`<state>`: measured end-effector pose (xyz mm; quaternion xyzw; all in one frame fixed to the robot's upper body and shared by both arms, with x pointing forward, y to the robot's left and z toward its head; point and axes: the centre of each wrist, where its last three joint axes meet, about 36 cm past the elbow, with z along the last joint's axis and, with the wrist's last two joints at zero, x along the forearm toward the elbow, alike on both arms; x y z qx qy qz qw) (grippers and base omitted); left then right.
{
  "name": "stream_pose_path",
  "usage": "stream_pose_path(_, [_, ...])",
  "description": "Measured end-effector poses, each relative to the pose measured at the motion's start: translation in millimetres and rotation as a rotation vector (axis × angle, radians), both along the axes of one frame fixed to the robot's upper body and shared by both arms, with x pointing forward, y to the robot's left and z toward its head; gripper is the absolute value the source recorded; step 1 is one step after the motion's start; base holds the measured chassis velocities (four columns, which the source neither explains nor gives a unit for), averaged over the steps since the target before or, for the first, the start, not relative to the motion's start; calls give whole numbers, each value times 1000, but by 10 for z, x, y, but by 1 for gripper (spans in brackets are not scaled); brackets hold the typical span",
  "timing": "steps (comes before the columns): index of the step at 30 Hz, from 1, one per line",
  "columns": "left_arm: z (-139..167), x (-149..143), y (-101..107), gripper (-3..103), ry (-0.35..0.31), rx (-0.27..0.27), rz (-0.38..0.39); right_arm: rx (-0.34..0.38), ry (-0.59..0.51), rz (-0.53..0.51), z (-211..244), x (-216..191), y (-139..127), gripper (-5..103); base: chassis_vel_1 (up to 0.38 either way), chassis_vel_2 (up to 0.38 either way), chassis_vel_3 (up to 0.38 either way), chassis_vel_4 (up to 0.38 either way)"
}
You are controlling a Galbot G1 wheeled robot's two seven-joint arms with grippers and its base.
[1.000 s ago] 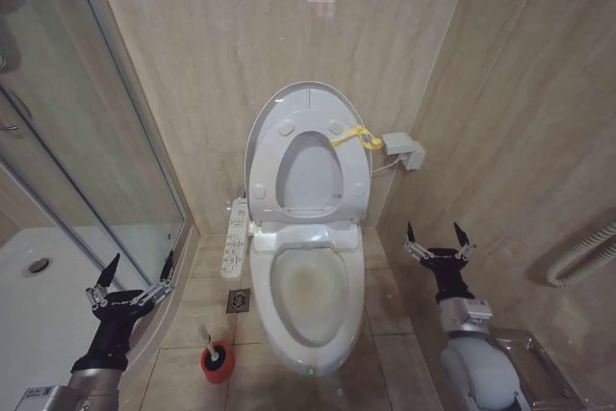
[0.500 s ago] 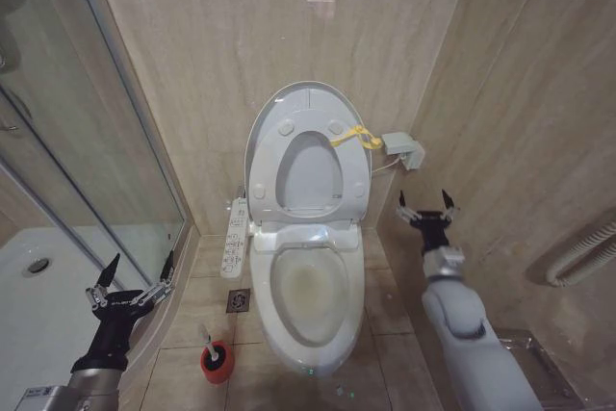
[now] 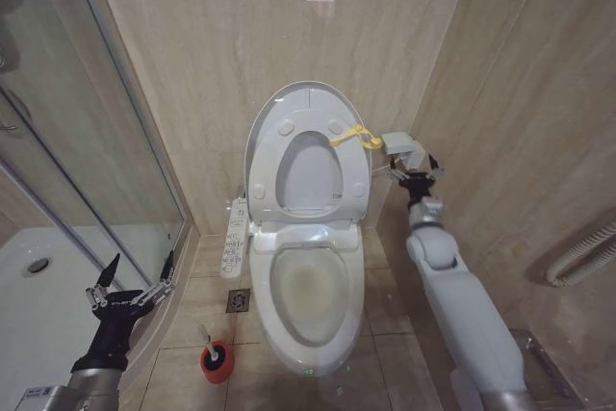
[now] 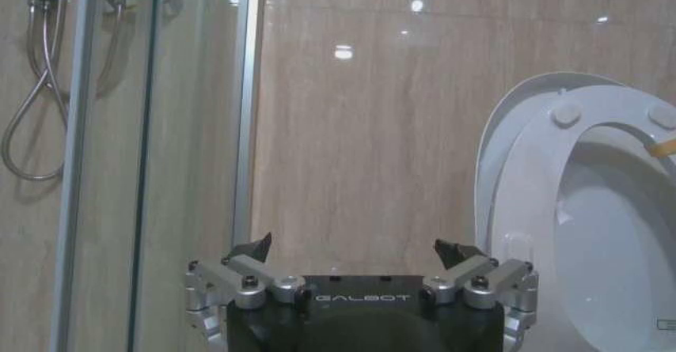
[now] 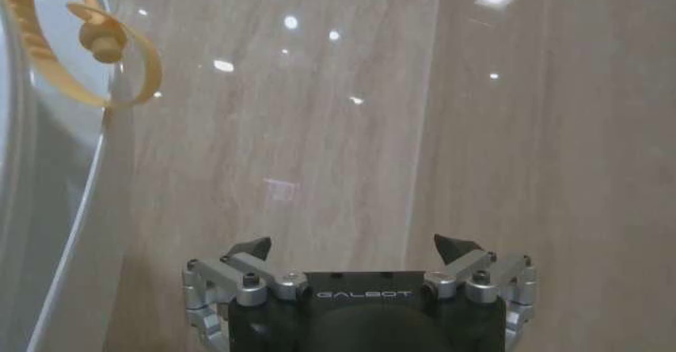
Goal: Open the toilet lid, clean the toilet bowl with a toilet brush, close the toilet lid, and flush.
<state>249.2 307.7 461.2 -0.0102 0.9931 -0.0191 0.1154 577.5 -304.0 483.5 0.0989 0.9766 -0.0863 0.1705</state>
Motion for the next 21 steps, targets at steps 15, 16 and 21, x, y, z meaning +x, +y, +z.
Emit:
stream_pose_path(15, [0, 0, 0, 100, 0, 0, 0, -36, -43, 26, 387, 697, 202, 100, 0, 0, 0, 0])
stream_pose_path(16, [0, 0, 0, 100, 0, 0, 0, -36, -43, 26, 387, 697, 202, 100, 0, 0, 0, 0])
stream_pose_path(21, [0, 0, 0, 100, 0, 0, 0, -40, -53, 38, 460, 819, 303, 100, 0, 0, 0, 0])
